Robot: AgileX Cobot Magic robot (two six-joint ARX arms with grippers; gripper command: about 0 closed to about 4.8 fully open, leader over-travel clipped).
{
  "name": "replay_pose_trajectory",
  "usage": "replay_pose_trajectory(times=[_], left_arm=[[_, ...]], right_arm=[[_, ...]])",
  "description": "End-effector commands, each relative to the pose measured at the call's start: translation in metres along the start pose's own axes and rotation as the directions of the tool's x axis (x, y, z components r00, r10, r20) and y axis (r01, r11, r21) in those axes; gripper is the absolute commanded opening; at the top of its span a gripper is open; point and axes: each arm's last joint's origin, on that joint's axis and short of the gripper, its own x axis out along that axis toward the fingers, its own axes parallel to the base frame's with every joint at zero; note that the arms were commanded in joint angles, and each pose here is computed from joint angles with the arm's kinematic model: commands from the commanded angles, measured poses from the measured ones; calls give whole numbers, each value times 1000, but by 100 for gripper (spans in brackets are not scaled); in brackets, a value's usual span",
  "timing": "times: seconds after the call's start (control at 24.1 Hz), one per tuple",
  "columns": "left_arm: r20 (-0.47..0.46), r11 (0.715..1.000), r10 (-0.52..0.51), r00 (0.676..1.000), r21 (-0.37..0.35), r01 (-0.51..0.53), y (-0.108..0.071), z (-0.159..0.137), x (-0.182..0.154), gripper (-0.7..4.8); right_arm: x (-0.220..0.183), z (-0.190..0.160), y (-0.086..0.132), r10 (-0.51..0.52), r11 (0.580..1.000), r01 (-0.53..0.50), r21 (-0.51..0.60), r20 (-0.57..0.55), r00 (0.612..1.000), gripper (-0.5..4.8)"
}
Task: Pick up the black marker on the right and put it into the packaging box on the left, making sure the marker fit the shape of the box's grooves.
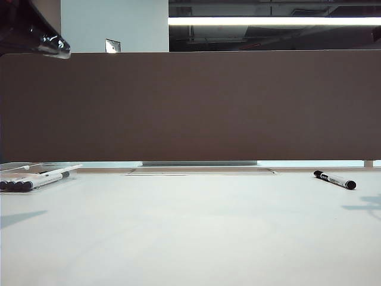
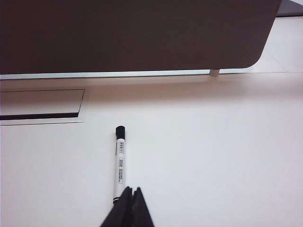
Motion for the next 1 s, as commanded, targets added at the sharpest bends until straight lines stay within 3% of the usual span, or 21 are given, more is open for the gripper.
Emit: replay_pose_trajectory(times=[0.04, 0.17, 0.42, 0.71, 0.75, 0.87, 1.0], left_arm=[[-31, 1000, -1, 1000, 31, 2, 0, -2, 0, -6], [-62, 998, 2, 998, 71, 3, 0, -5, 0, -6], [-65, 997, 2, 998, 80, 3, 0, -5, 0, -6], [-63, 997, 2, 998, 79, 3, 0, -5, 0, -6], [-63, 997, 2, 998, 79, 3, 0, -5, 0, -6], [-63, 997, 2, 998, 76, 3, 0, -5, 0, -6], [-63, 997, 2, 998, 76, 3, 0, -5, 0, -6]], right_arm=[[0, 4, 1, 17, 1000, -17, 6, 24, 1000, -6], [2, 2, 1, 17, 1000, -18, 4, 10, 1000, -6], [27, 2, 7, 92, 996, -94, -4, -149, 985, -6], [90, 20, 16, 91, 995, -102, -13, -352, 932, -4], [96, 22, 17, 95, 994, -106, -12, -367, 925, 11], [122, 29, 22, 136, 989, -147, 5, -403, 905, 183], [142, 33, 25, 134, 989, -147, 5, -429, 893, 265]])
